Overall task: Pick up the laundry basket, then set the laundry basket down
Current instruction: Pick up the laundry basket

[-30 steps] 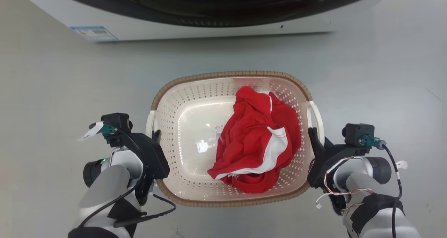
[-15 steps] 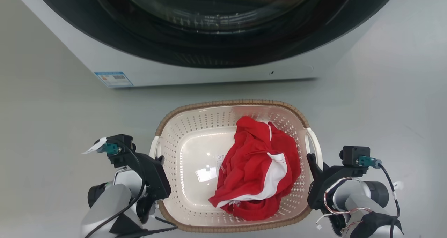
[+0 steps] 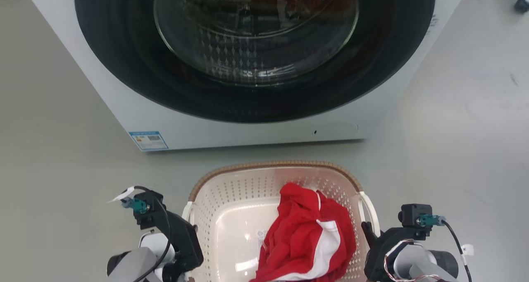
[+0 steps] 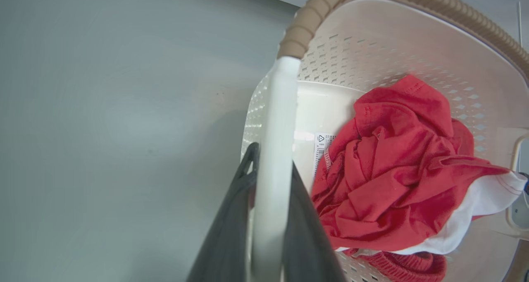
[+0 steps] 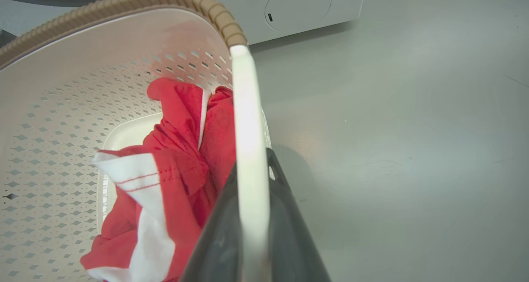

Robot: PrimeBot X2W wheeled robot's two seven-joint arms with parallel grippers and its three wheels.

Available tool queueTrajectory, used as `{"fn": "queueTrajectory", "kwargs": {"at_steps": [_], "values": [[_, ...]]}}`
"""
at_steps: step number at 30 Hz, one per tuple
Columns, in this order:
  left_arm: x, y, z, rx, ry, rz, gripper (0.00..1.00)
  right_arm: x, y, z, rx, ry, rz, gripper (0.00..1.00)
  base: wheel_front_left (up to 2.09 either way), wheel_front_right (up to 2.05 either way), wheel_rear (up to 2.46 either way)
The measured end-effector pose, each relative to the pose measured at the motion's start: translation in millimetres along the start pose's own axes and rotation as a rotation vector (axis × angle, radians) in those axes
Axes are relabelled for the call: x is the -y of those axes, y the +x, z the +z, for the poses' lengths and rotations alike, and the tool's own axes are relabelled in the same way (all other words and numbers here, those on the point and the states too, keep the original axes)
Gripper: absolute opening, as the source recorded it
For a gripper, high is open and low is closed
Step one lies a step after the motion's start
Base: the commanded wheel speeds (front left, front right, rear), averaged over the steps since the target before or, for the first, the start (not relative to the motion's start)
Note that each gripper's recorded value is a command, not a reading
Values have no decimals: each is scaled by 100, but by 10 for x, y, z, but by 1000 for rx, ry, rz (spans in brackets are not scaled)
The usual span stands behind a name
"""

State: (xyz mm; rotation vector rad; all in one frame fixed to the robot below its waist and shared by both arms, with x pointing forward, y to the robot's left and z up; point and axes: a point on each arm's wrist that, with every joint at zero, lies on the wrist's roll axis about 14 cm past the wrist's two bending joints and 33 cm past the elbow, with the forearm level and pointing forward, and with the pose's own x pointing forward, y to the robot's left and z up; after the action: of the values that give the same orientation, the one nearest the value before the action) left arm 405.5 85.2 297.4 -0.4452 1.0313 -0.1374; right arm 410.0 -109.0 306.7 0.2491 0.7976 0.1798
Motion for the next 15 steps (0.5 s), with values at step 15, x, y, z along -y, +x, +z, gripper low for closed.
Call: {"fn": "queueTrajectory", "kwargs": {"at_steps": [15], "values": [[52, -392, -282, -28, -8, -10, 0, -84, -398, -120, -23, 9, 4, 0, 0, 0, 0]]}}
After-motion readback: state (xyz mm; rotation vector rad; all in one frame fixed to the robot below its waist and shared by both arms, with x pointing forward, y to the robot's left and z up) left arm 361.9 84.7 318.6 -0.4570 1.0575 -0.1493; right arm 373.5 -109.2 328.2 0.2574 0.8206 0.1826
